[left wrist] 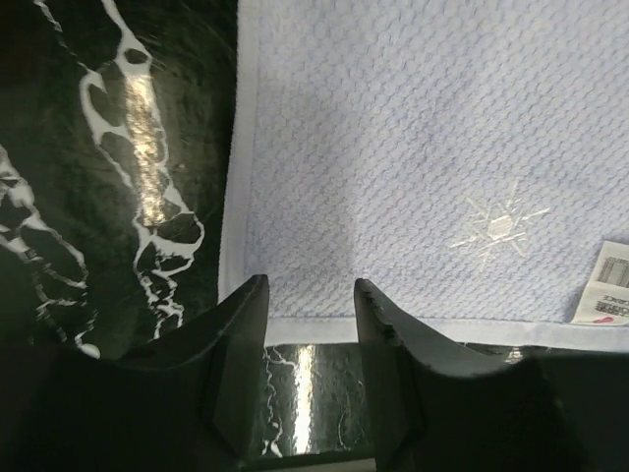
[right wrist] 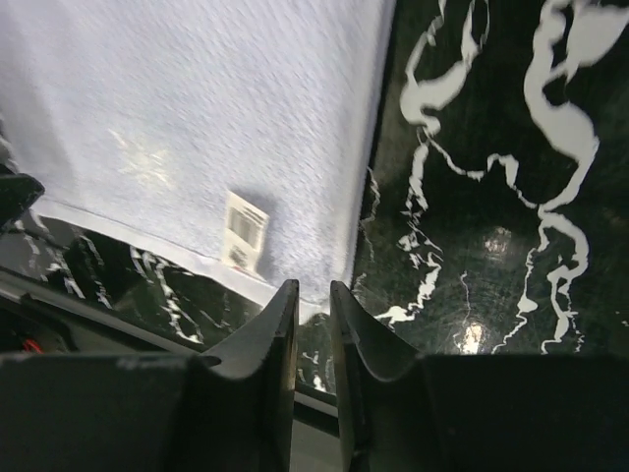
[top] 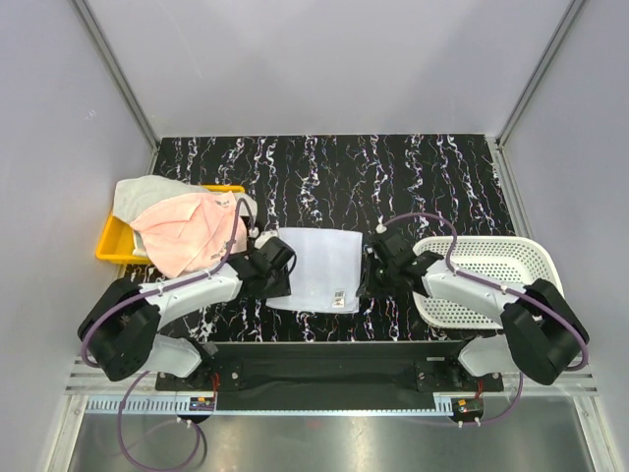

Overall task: Fold and stack the towels
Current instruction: Fold the towel

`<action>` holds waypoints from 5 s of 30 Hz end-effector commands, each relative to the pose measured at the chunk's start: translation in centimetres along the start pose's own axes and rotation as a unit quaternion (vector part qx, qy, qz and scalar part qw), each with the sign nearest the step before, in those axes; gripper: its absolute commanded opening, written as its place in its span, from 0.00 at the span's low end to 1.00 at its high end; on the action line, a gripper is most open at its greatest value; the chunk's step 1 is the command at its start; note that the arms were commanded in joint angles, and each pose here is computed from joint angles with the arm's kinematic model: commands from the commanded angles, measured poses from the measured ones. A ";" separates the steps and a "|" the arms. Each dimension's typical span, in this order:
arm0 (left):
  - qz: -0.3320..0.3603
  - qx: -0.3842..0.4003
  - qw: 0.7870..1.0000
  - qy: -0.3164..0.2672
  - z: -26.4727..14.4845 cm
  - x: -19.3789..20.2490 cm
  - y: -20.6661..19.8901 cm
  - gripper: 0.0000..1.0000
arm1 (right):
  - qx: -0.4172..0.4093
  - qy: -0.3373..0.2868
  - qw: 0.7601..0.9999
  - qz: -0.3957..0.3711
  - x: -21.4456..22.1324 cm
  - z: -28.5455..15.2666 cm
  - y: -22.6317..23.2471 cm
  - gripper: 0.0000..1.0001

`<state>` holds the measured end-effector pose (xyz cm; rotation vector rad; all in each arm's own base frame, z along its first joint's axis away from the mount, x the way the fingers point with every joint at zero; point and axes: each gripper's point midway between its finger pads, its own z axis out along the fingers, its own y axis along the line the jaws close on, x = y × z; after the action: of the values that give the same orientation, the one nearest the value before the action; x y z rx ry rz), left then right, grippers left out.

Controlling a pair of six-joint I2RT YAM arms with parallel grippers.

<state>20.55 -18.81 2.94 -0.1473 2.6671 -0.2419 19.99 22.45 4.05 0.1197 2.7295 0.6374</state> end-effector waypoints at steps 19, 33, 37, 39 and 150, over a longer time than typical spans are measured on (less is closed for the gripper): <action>0.122 -0.101 0.984 -0.078 2.5 -17.4 -2.4 0.48 | 0.085 -0.093 0.991 -0.033 -16.6 3.5 -0.3 0.31; 0.106 -0.127 0.984 -0.065 6.8 -18.5 -0.2 0.52 | 0.139 -0.082 0.986 -0.037 -18.7 7.8 -3.0 0.36; 0.095 -0.112 0.987 -0.065 7.5 -18.7 0.1 0.52 | 0.146 -0.088 0.984 -0.041 -19.3 7.9 -3.3 0.39; 0.082 -0.094 0.990 -0.065 8.0 -18.6 0.0 0.52 | 0.143 -0.092 0.984 -0.046 -19.5 7.7 -3.2 0.40; -0.025 0.177 0.962 -0.204 0.9 -19.0 -3.3 0.00 | -0.037 -0.187 0.979 -0.073 -18.1 -1.0 0.9 0.02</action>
<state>37.33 -18.93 7.54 -0.1512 2.3130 -0.5729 36.76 19.62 8.24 0.0134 2.4149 0.5425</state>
